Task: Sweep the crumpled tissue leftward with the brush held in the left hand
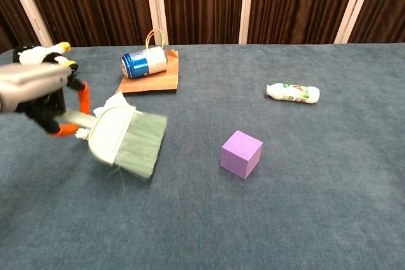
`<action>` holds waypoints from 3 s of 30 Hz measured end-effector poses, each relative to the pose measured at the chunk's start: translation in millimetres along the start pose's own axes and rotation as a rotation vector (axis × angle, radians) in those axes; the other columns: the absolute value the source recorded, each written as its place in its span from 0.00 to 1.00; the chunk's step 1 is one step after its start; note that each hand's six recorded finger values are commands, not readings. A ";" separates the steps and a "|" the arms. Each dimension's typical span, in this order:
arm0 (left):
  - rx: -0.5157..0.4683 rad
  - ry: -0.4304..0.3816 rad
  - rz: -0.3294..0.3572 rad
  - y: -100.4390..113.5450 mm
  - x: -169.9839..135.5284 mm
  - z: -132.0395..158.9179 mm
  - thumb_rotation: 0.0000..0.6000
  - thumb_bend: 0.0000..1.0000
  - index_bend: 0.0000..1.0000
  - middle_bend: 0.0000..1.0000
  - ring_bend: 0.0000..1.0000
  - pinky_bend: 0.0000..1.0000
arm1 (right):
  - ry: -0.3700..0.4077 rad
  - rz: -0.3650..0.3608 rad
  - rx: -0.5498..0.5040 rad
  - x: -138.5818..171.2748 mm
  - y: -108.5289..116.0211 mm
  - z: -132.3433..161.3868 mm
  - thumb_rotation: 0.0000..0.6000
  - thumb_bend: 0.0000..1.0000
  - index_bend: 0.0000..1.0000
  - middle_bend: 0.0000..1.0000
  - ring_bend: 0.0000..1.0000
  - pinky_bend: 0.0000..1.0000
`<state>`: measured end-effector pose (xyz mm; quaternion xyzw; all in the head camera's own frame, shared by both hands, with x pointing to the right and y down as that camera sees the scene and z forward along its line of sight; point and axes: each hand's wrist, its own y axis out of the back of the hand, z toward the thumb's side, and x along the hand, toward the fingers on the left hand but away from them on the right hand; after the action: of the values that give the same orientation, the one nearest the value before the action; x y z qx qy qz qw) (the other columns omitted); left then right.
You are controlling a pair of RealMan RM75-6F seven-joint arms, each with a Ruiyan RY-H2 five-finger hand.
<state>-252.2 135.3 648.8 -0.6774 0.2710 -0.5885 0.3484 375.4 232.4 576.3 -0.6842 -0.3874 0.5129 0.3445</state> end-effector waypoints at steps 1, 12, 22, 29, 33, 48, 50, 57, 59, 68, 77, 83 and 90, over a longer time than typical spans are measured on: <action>0.003 -0.003 0.011 6.5 2.9 2.6 1.00 0.76 0.82 1.00 1.00 1.00 | 0.000 0.000 0.000 -0.1 0.1 0.0 1.00 0.34 0.00 0.00 0.00 0.00; 0.049 -0.002 0.061 45.7 44.4 34.9 1.00 0.77 0.82 1.00 1.00 1.00 | -0.011 0.006 -0.022 -1.2 0.2 -2.0 1.00 0.34 0.00 0.00 0.00 0.00; 0.133 0.024 -0.009 10.5 74.1 51.1 1.00 0.77 0.82 1.00 1.00 1.00 | -0.025 0.012 -0.042 -2.5 0.7 -5.3 1.00 0.34 0.00 0.00 0.00 0.00; 0.164 0.083 -0.045 -10.9 78.8 31.6 1.00 0.77 0.82 1.00 1.00 1.00 | -0.025 0.013 -0.043 -2.2 1.0 -5.7 1.00 0.34 0.00 0.00 0.00 0.00; 0.188 0.141 -0.043 -9.3 74.5 -1.3 1.00 0.77 0.82 1.00 1.00 1.00 | -0.018 0.014 -0.038 -1.8 0.6 -4.2 1.00 0.35 0.00 0.00 0.00 0.00; 0.235 0.402 0.061 50.4 23.8 -172.9 1.00 0.77 0.82 1.00 1.00 1.00 | -0.001 0.007 -0.018 -0.3 -0.2 1.8 1.00 0.34 0.00 0.00 0.00 0.00; 0.198 0.395 0.091 62.6 22.2 -175.7 1.00 0.77 0.82 1.00 1.00 1.00 | -0.001 0.006 -0.017 -0.8 0.0 1.8 1.00 0.34 0.00 0.00 0.00 0.00; 0.088 0.278 0.128 73.3 34.8 -128.9 1.00 0.77 0.82 1.00 1.00 1.00 | -0.002 0.009 -0.019 -1.9 -0.6 1.3 1.00 0.34 0.00 0.00 0.00 0.00; 0.072 0.241 0.119 67.5 40.5 -109.2 1.00 0.77 0.82 1.00 1.00 1.00 | -0.004 0.009 -0.021 -2.1 -0.6 1.0 1.00 0.34 0.00 0.00 0.00 0.00; 0.057 0.137 0.043 19.9 67.0 -22.9 1.00 0.77 0.82 1.00 1.00 1.00 | -0.016 0.009 -0.033 -1.4 0.7 -2.5 1.00 0.34 0.00 0.00 0.00 0.00; 0.111 0.209 -0.014 -10.9 75.2 -25.3 1.00 0.77 0.82 1.00 1.00 1.00 | -0.026 0.006 -0.036 -0.2 3.1 -6.3 1.00 0.34 0.00 0.00 0.00 0.00; 0.133 0.307 -0.004 -3.5 63.9 -79.9 1.00 0.77 0.82 1.00 1.00 1.00 | -0.022 0.005 -0.026 1.1 2.8 -4.8 1.00 0.34 0.00 0.00 0.00 0.00; 0.197 0.433 0.031 22.0 39.6 -160.3 1.00 0.77 0.82 1.00 1.00 1.00 | -0.017 0.006 -0.015 1.8 1.3 -2.2 1.00 0.34 0.00 0.00 0.00 0.00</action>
<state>-402.9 66.6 665.9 -0.4937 0.2912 -0.7382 0.3556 378.1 233.3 574.9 -0.6838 -0.3921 0.5166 0.3345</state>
